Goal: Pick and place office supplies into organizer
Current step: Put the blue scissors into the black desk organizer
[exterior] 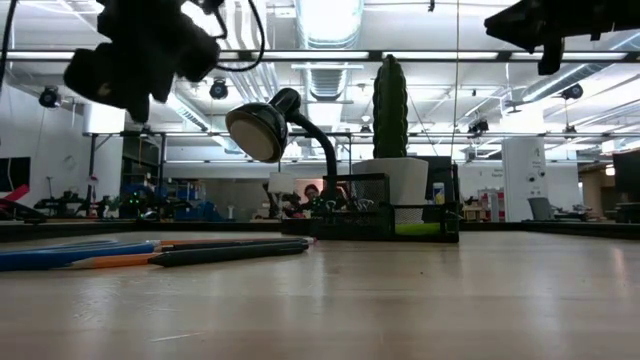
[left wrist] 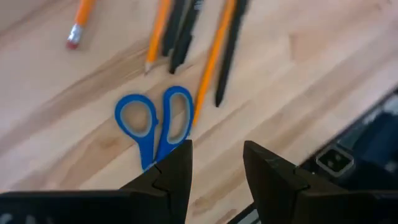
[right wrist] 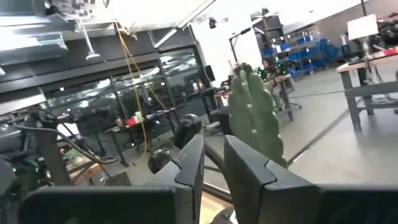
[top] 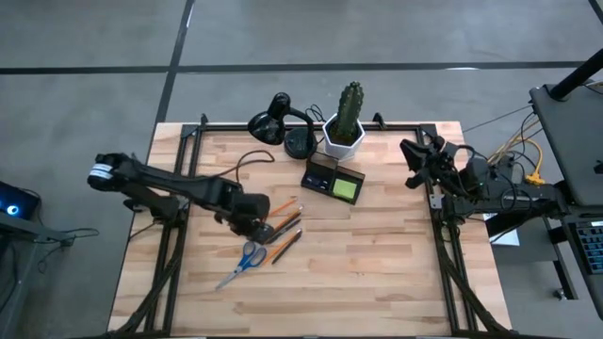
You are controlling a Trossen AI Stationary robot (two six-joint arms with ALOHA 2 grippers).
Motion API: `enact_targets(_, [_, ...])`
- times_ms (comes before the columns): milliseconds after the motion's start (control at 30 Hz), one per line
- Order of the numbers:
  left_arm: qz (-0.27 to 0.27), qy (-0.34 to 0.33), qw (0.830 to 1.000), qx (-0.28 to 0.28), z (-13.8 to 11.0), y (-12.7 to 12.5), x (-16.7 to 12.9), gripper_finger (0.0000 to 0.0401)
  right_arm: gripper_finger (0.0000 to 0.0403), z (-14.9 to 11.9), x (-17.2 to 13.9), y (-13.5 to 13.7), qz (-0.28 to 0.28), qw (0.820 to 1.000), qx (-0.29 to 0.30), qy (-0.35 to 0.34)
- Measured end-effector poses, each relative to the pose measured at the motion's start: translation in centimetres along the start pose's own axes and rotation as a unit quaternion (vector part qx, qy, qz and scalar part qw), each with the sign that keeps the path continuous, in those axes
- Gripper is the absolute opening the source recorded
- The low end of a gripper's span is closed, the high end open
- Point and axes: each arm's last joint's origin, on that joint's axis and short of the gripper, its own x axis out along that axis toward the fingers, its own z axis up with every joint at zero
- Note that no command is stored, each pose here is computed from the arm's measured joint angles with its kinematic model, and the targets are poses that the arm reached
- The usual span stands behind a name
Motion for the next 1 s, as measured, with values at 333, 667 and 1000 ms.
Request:
enact_targets(333, [0.065,0.008,0.997,-0.049,-0.1,-1.7,2.5,0.0128,0.0053,-0.1,0.1,0.0,0.0,0.999,-0.042,0.003])
enact_targets(667, [0.134,0.015,0.991,-0.021,-1.1,-3.2,5.1,0.0128,0.0053,-0.1,0.1,0.1,0.001,0.998,-0.056,0.003])
enact_targets(1000, [0.161,0.023,0.987,-0.015,-1.5,-3.0,6.5,0.0128,0.0053,-0.1,0.1,0.0,0.001,0.998,-0.059,0.005])
